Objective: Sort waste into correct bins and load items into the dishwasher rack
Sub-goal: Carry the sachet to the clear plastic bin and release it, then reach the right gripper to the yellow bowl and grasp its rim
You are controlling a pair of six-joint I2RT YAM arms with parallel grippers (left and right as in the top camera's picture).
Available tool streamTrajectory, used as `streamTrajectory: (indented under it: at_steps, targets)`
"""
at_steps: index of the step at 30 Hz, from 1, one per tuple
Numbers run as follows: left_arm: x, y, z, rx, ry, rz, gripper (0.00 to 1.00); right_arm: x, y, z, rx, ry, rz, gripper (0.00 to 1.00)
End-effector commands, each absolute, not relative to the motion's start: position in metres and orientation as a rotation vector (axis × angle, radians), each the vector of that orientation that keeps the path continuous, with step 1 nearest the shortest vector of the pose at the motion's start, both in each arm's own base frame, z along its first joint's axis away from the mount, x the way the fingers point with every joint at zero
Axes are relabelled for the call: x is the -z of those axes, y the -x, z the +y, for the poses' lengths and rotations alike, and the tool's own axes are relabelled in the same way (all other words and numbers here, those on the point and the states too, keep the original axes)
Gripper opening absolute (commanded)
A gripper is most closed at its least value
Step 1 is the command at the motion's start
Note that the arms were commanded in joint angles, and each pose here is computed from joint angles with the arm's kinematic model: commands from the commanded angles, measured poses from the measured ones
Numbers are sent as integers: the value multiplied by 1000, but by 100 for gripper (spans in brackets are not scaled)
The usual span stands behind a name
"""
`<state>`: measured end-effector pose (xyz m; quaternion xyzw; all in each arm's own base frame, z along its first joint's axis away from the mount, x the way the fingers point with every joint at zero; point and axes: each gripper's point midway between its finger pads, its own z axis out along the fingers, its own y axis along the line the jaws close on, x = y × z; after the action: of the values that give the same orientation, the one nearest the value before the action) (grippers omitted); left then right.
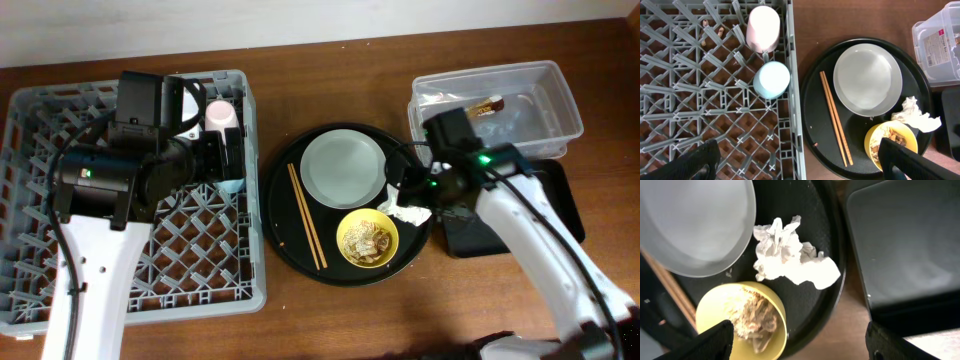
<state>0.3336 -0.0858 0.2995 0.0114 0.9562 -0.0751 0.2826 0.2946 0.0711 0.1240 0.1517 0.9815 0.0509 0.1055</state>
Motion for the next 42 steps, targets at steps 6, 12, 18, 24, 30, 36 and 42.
streamTrajectory:
  at_steps: [6,12,18,24,30,36,42]
  targets:
    - [-301,-334,-85,204,-32,2555,99,-57,-308,88,-48,-460,3019,84]
    - [-301,-334,-85,204,-32,2555,99,-18,-311,88,9,-470,3090,84]
    - [-301,-334,-85,204,-32,2555,99,-6,-310,88,28,-474,3116,36]
    - [-301,-334,-85,204,-32,2555,99,-56,-333,96,-78,-400,3071,4]
    - [-301,-334,-85,204,-32,2555,99,-173,-413,55,20,-419,2718,4]
    - [-301,-334,-85,204,-32,2555,99,-165,-452,-16,189,-607,2550,5]
    - [-301,-334,-85,204,-32,2555,99,-132,-459,-54,238,-718,2574,32]
